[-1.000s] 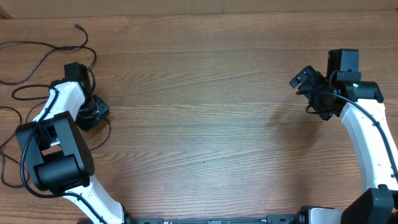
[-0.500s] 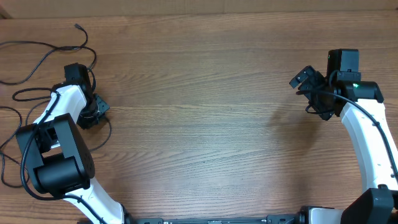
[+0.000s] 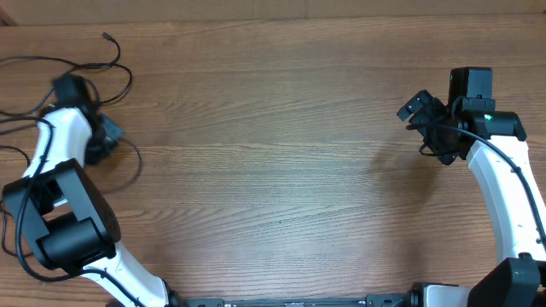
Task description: Untangle cables
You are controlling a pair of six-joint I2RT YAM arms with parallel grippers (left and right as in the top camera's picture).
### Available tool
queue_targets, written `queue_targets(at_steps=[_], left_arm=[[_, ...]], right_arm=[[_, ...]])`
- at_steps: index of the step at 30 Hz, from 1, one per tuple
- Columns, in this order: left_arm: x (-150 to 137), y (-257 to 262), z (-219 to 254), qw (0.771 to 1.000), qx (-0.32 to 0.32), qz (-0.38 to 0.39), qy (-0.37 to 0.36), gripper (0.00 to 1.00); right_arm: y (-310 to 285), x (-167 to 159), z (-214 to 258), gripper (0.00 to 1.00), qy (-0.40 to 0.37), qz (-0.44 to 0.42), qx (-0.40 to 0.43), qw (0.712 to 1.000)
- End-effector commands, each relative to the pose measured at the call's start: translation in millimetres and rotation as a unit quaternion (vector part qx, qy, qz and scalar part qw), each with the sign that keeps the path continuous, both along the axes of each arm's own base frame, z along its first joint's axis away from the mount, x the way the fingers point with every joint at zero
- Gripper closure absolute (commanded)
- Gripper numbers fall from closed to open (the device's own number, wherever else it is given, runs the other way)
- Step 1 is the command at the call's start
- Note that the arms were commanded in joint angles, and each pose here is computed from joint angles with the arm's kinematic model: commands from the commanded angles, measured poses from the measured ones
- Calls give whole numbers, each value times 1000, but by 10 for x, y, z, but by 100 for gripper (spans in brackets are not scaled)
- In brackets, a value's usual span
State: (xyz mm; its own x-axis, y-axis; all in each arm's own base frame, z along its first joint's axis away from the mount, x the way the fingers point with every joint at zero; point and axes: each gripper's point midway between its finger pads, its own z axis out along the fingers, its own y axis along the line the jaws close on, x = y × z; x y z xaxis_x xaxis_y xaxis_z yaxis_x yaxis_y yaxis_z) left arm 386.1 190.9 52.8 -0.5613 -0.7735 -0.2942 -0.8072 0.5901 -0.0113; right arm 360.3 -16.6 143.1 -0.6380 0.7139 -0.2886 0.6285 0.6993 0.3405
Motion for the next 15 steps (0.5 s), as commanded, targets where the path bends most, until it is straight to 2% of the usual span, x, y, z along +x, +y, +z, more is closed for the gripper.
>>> queue_targets(at_steps=[1,6,15], left_arm=[[261,109,364,999,4,-8,-48,96],[387,167,595,997,17,-15,-69,96],[154,216,516,999,35,-2,-16,96]], right_arm=[[-39,8,58,0,-10,-5,-5,1000],[-39,8,58,0,-10,-5,-5,1000],[-39,8,58,0,-10,-5,-5,1000]])
